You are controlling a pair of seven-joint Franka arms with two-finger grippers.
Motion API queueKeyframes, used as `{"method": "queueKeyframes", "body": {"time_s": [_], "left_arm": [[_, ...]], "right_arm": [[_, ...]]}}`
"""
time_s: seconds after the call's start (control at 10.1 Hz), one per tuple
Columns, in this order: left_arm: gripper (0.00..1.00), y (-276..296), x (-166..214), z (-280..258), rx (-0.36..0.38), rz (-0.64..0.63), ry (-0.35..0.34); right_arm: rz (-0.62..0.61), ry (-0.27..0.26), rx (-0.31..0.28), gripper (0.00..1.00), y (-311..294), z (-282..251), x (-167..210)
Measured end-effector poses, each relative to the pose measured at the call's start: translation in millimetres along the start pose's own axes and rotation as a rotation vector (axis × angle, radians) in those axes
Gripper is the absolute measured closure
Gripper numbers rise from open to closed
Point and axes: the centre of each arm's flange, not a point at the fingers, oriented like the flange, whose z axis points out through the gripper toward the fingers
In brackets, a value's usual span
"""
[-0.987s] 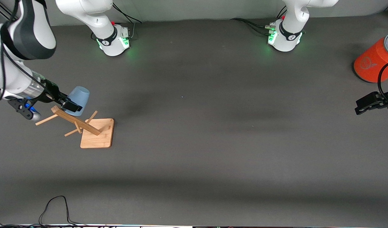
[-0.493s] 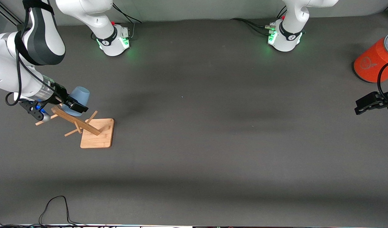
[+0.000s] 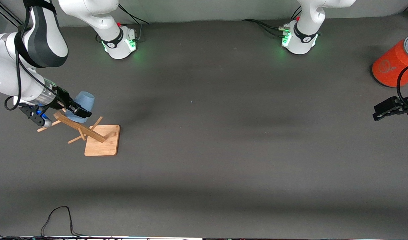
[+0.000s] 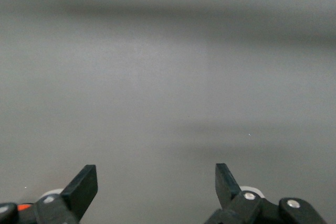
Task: Rotate and upright cup with both arms
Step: 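Close the right gripper around the blue cup's base, then lift the blue cup off the peg and carry it to mid-table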
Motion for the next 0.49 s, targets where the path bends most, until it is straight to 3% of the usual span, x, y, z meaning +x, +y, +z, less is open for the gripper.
{"method": "queueKeyframes", "body": {"time_s": [0.49], "left_arm": [[0.0,0,0,0,0.0,0.0,0.0]], "right_arm": [[-0.035,-0.003,0.004,0.18,-3,-30,-27]]}}
